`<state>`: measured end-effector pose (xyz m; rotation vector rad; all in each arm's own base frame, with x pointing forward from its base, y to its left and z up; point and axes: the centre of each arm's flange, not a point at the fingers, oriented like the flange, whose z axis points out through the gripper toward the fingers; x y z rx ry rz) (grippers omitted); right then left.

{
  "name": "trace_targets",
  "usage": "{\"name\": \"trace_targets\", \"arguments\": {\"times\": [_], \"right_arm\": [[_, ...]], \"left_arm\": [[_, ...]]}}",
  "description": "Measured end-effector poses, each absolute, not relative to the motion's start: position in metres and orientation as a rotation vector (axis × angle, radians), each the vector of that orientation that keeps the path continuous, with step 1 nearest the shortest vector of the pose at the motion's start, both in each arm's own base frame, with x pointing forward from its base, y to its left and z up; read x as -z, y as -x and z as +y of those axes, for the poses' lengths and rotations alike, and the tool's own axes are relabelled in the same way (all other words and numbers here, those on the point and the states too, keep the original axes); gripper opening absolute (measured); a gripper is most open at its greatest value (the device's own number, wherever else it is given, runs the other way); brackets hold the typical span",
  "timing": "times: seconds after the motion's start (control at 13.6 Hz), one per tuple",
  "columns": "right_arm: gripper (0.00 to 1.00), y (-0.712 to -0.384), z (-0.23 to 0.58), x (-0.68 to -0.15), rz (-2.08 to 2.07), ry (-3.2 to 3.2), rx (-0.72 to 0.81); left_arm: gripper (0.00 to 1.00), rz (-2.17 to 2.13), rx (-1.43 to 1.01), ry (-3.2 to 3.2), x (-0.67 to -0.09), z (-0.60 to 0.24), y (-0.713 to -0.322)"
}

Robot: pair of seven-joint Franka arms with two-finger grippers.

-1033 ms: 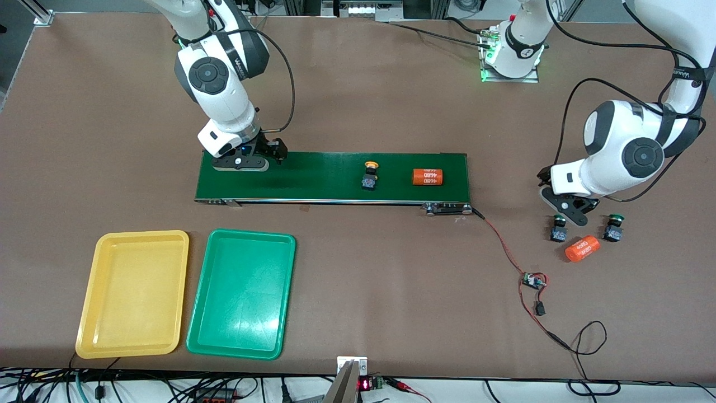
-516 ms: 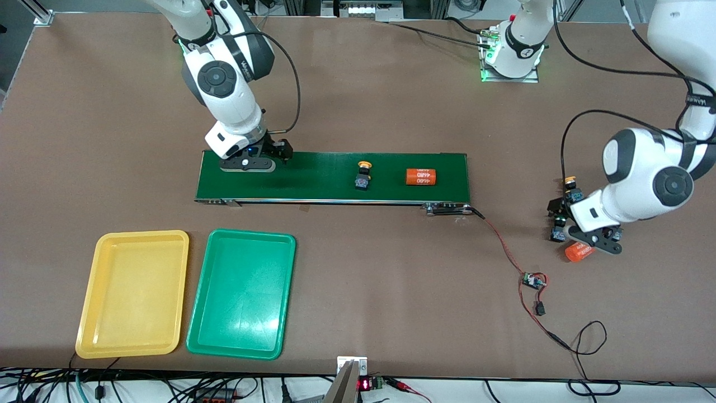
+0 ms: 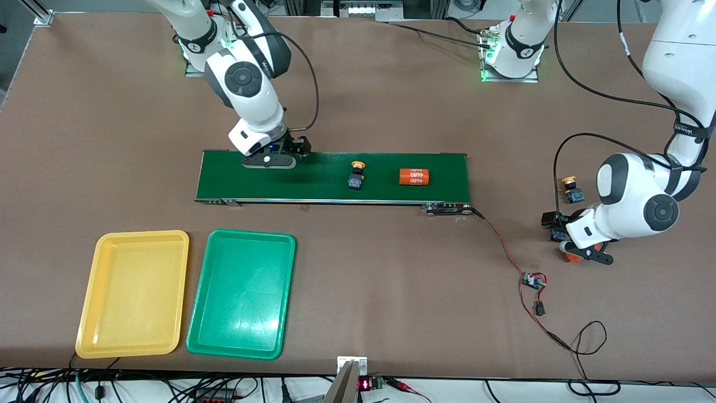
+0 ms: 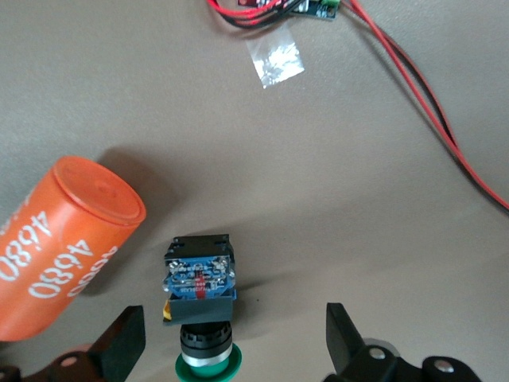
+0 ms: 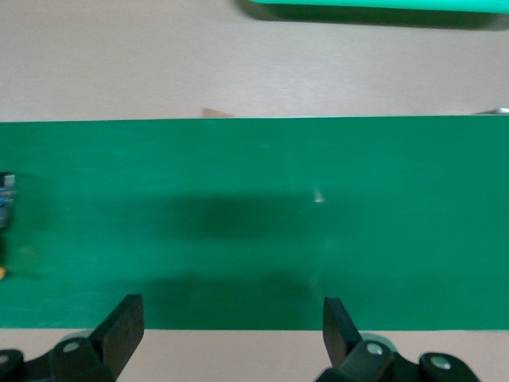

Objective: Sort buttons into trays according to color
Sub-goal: 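Grasp the green-cap button with the left gripper while the right gripper reaches the yellow button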

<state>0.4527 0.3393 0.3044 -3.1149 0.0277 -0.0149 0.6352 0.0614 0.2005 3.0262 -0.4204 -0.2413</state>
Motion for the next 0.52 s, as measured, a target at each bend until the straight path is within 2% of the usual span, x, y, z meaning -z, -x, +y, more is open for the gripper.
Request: {"name": "trace_targets", "arguments": {"times": [0.52], "right_arm": [[1.0,-0.457,0.406,-0.301,0.127,3.062,0.018]], "left_arm": [[1.0,-0.405,0.277,-3.009,-0.177,0.062,-0.631]]}}
